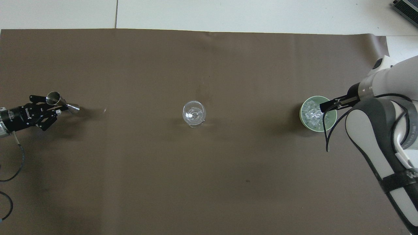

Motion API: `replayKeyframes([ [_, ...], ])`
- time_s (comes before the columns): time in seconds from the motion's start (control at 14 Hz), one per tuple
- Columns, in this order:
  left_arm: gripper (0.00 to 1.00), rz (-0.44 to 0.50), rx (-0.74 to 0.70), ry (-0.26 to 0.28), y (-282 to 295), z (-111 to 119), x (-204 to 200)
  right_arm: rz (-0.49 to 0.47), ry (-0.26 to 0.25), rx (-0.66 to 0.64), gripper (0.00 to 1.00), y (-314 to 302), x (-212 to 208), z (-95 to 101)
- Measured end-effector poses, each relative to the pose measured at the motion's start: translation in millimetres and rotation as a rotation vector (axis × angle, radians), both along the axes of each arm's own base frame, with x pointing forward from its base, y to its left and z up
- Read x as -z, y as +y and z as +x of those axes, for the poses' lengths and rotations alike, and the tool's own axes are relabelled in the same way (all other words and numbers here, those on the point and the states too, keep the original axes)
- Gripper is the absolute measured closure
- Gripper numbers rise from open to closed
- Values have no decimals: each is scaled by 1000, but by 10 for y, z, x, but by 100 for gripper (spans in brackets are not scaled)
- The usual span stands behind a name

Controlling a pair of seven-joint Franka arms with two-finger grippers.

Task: Pour wine and add ice with both arms
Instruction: 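Set the jigger on the mat while the right gripper reaches the ice cup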

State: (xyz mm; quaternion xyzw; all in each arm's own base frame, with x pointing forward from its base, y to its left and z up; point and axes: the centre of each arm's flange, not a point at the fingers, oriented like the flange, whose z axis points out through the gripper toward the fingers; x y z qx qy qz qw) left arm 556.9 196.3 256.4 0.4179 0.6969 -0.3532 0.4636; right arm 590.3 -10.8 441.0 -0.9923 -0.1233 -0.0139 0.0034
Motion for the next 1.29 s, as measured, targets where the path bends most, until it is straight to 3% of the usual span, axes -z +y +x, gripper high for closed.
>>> replayKeyframes([
  [0.36,79,7,11,-23,-34,-65,62,-3,-21,-53,0,12,465,-5],
  [0.93,79,17,15,-40,-26,-67,49,-4,7,-75,0,10,910,-22],
  [1.07,79,22,16,-47,-26,-66,53,-4,10,-77,2,10,949,-32],
  [1.22,79,30,22,-56,-54,-75,80,-4,20,-77,15,10,994,-59],
  [1.29,79,38,23,-58,-65,-89,108,-4,26,-77,15,9,1019,-75],
])
